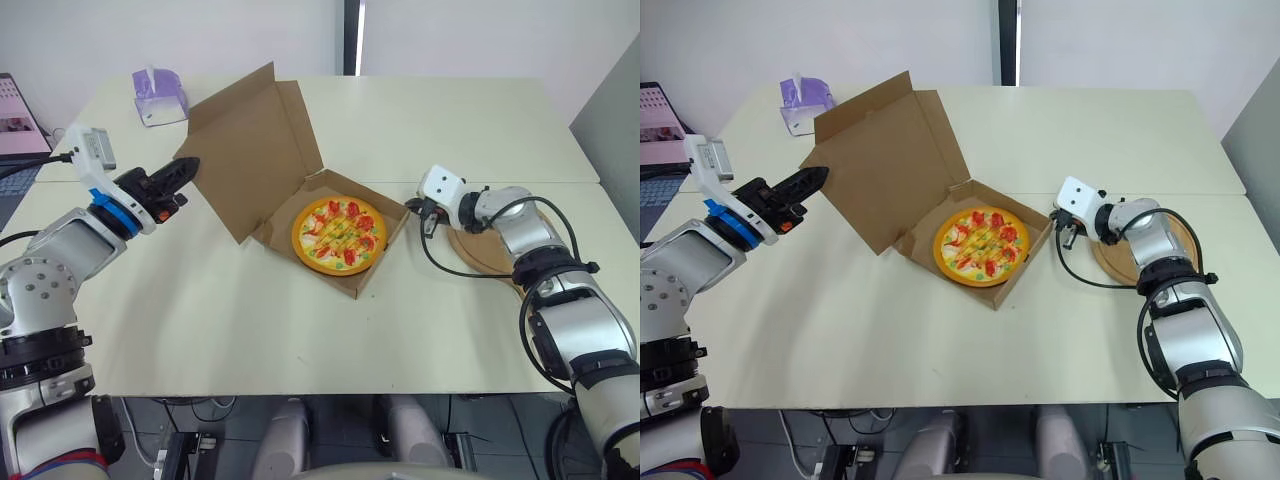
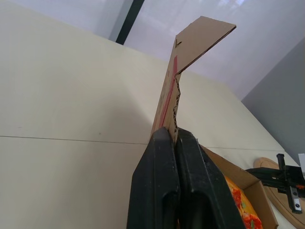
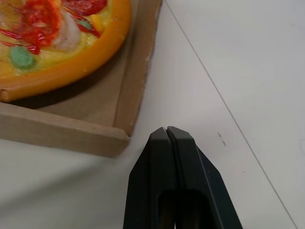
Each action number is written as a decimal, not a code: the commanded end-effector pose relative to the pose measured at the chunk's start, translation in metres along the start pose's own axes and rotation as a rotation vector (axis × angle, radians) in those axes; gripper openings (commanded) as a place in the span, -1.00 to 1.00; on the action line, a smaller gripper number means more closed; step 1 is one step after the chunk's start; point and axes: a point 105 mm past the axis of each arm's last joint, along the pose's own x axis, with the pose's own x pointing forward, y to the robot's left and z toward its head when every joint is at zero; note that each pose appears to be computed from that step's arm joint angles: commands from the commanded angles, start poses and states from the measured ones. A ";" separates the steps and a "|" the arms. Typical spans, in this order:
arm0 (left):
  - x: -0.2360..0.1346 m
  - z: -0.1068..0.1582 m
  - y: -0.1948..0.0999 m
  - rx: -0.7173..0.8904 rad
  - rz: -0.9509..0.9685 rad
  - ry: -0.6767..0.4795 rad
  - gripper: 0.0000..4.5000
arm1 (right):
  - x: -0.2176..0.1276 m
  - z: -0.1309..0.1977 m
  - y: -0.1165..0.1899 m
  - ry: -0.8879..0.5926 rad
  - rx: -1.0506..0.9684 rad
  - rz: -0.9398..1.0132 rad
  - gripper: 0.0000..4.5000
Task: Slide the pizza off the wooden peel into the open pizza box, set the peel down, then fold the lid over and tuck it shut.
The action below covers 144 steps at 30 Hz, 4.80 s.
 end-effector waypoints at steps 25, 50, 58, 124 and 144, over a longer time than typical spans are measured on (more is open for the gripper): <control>0.053 0.026 -0.047 0.037 -0.345 -0.084 -1.00 | -0.026 0.050 0.084 -0.182 0.025 0.207 -0.99; 0.064 0.017 -0.040 0.100 -0.395 -0.049 -1.00 | -0.032 0.062 0.100 -0.189 0.105 0.175 -0.99; 0.063 0.020 -0.029 0.211 -0.343 -0.064 -1.00 | -0.049 0.077 0.019 -0.288 0.181 -0.165 -0.59; 0.072 0.011 -0.009 0.544 -0.178 -0.121 0.18 | -0.032 0.151 -0.015 -0.564 0.406 -0.405 -1.00; 0.062 0.021 -0.030 0.559 -0.157 -0.181 -0.99 | -0.032 0.178 0.007 -0.559 0.423 -0.388 -1.00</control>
